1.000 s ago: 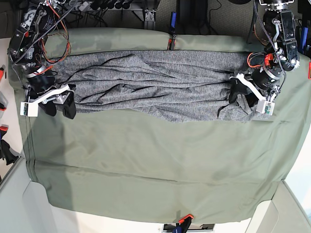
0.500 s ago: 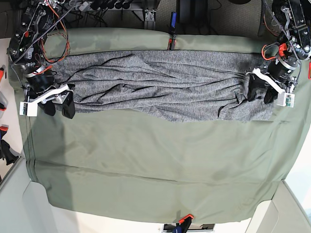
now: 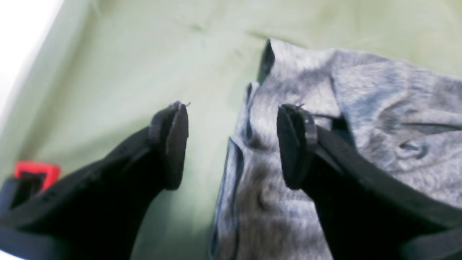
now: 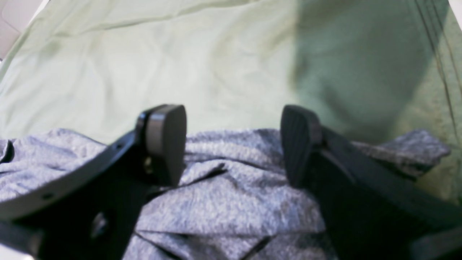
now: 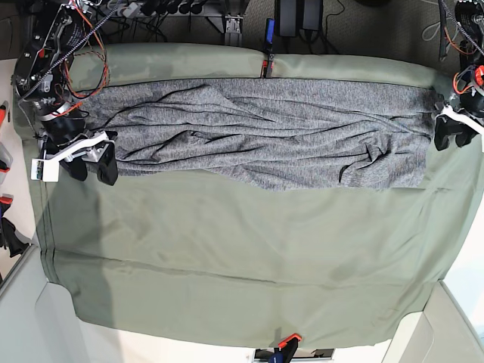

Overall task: Fold the T-shirt properly
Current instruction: 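Move the left gripper to the strip's end and grasp the fabric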

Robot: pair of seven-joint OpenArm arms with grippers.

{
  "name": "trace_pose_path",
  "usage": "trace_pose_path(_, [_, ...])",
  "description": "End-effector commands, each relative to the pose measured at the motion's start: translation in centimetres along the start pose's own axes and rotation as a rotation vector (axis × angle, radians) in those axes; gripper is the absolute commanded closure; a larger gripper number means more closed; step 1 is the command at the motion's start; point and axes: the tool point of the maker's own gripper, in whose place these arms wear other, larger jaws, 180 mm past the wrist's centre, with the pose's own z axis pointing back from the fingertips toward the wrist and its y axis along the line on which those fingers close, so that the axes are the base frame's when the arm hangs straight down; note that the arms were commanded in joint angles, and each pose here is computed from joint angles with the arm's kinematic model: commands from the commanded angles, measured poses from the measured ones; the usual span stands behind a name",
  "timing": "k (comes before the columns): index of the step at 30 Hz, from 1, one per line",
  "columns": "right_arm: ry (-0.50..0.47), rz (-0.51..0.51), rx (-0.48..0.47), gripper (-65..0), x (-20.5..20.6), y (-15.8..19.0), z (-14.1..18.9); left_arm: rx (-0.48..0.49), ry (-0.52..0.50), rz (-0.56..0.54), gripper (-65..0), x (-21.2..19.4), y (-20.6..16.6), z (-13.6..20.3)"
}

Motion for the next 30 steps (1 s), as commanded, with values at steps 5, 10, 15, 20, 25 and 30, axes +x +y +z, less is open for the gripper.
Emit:
trace_pose_path(5, [-0.057,0.015,0.016,-40.5,1.7,0.3,0.1,-0.053,0.016,0.076,-40.6,-1.3,1.2,1.7])
trace_pose_path(10, [-0.057,0.015,0.016,-40.5,1.7,0.3,0.1,-0.119,0.009,0.083,-40.5,-2.8,0.8,4.0])
trace_pose_path(15, [-0.061,0.009,0.021,-40.5,1.8,0.4,0.1,-0.123,0.014,0.111,-40.5,-3.8,0.3,4.0])
trace_pose_path(20, [-0.056,0.01,0.02,-40.5,1.7,0.4,0.1,-0.136,0.009,0.145,-40.6,-4.4,-0.4,3.9])
trace_pose_path(25, [-0.055,0.009,0.02,-40.5,1.7,0.4,0.1,-0.166,0.034,0.139,-40.6,-5.5,-1.8,3.3])
trace_pose_path(30, [-0.053,0.01,0.021,-40.5,1.6,0.4,0.1,-0.186,0.034,0.076,-40.6,-6.1,-3.2,2.4])
